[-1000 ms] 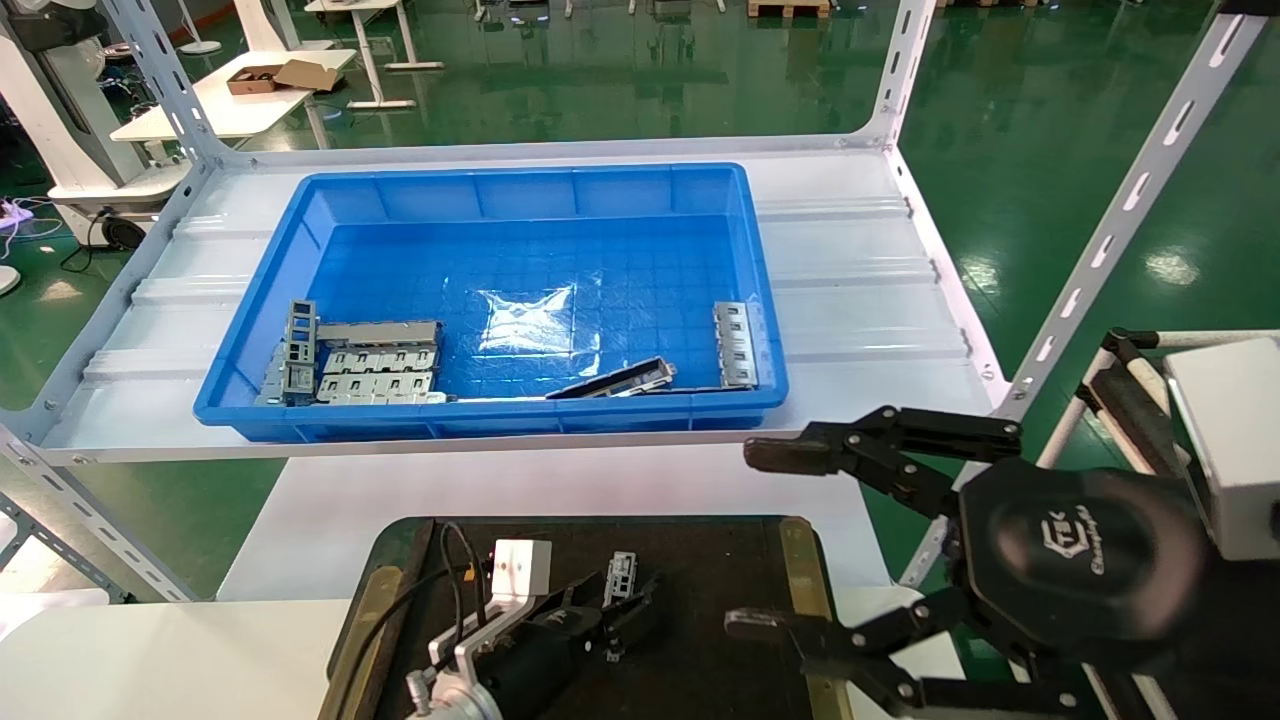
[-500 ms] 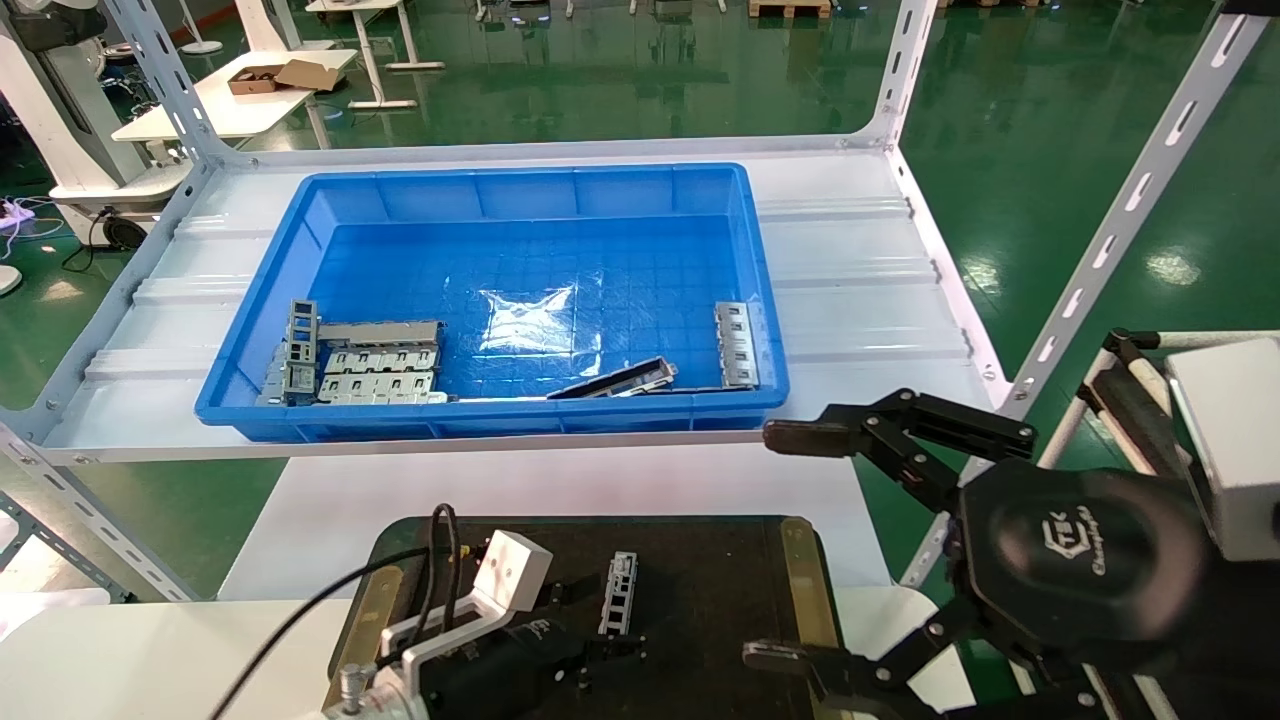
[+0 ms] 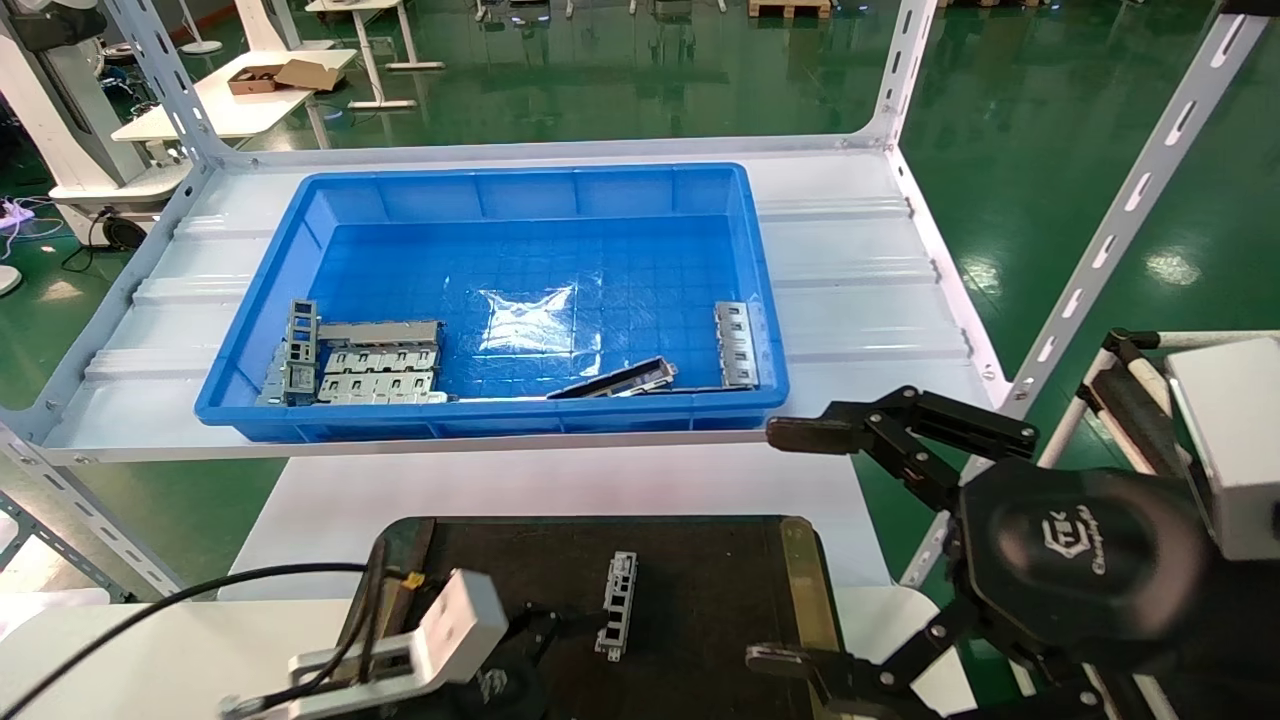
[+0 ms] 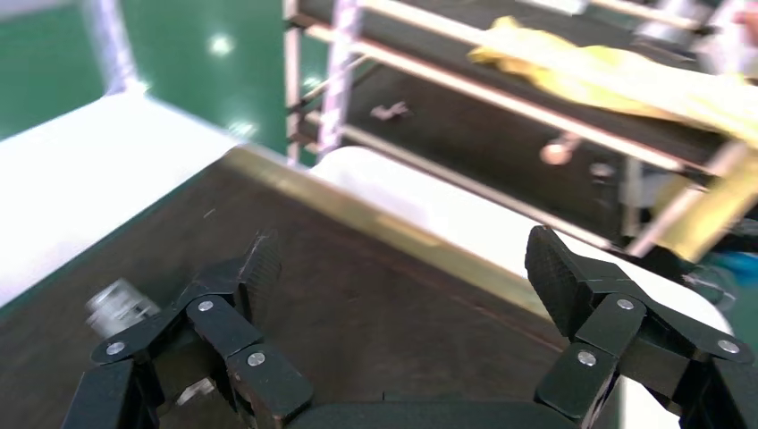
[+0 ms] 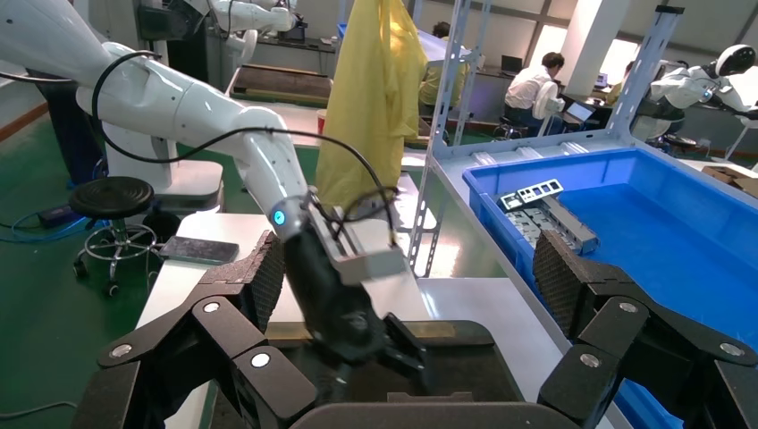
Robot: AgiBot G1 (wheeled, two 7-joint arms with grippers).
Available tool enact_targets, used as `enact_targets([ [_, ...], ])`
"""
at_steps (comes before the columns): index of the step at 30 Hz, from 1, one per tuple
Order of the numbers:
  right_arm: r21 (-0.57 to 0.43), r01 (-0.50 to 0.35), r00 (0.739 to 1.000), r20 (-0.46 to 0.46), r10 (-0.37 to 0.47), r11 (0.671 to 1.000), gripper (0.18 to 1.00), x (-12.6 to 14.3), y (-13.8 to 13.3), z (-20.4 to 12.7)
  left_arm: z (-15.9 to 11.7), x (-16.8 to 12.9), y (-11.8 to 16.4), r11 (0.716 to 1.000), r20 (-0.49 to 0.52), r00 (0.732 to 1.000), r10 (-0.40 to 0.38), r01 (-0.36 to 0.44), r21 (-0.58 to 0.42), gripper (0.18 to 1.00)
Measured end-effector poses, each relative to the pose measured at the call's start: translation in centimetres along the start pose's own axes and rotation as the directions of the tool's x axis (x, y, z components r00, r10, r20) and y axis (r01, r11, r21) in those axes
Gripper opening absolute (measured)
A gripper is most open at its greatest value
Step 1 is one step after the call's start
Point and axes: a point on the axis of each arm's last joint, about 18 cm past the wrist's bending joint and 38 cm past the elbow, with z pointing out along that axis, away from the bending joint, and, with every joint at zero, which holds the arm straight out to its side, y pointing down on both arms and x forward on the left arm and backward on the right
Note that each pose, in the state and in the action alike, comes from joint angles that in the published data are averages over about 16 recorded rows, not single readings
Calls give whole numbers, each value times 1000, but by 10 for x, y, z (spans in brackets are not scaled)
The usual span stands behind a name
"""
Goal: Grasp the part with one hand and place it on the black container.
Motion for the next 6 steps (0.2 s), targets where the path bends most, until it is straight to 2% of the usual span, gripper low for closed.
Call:
enact_targets([
  [6,0,0,1000,0,0,1000,1001,0,0,0,-12,3,-4,998,-55,997,46,-44,36,1000],
])
